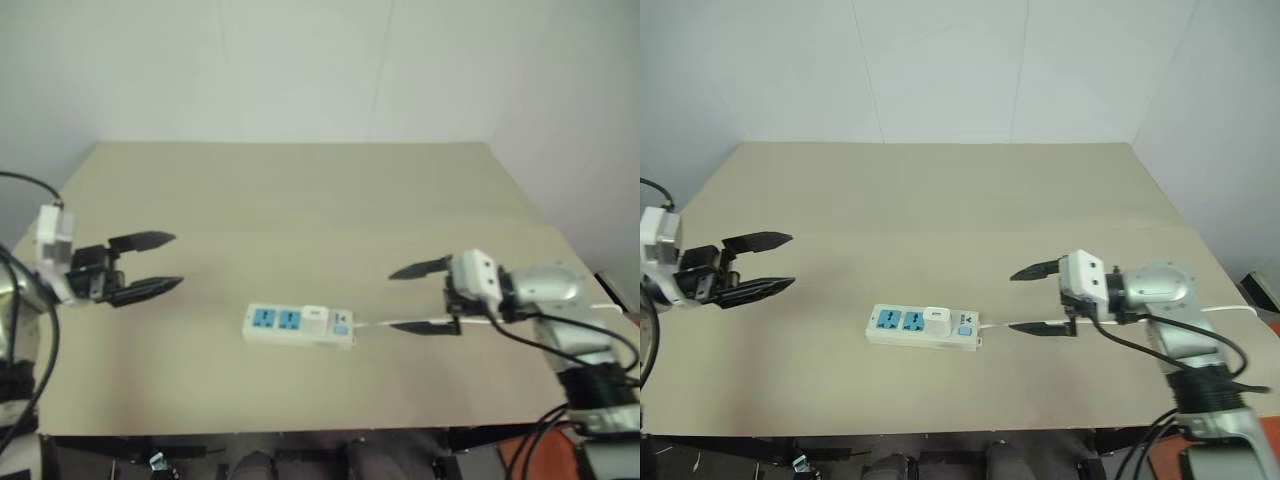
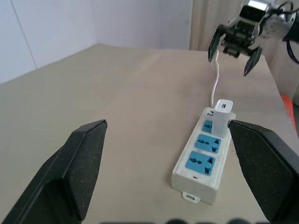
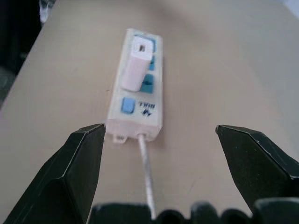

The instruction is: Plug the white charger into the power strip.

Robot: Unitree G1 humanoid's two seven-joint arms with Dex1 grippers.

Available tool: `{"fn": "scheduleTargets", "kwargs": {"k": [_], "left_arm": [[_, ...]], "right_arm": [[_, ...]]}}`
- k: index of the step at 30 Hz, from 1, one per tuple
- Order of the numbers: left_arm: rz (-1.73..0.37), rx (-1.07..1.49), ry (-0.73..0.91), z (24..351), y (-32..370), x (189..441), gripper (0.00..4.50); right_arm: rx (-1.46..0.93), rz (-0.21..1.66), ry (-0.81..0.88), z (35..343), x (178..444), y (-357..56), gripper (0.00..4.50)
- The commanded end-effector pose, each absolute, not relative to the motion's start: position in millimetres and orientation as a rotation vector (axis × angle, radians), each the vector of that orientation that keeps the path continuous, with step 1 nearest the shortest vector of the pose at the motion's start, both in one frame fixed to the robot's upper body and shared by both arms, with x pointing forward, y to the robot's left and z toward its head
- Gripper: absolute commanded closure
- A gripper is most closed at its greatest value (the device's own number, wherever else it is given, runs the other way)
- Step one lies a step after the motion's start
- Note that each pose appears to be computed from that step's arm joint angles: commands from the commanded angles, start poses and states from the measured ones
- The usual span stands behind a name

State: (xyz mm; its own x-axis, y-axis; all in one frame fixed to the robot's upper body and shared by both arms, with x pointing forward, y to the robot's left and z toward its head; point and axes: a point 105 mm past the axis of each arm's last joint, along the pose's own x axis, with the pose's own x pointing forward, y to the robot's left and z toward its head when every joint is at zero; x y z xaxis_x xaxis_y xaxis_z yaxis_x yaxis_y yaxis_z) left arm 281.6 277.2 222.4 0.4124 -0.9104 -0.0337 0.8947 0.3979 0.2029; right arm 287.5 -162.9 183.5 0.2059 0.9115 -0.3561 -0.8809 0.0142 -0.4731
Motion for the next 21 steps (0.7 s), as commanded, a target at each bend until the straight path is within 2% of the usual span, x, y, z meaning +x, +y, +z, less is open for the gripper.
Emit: {"fn": "scheduleTargets", "kwargs": {"k": [1, 21], "left_arm": [[-1.161, 0.218, -0.074, 232, 277, 270, 0.00], [-1.117, 0.235, -0.117, 224, 267, 271, 0.00]], "right_arm": [[-0.682, 1.382, -0.072, 200, 279, -170, 0.09], [-0.671, 1.309, -0.001, 199, 273, -187, 0.09]]}}
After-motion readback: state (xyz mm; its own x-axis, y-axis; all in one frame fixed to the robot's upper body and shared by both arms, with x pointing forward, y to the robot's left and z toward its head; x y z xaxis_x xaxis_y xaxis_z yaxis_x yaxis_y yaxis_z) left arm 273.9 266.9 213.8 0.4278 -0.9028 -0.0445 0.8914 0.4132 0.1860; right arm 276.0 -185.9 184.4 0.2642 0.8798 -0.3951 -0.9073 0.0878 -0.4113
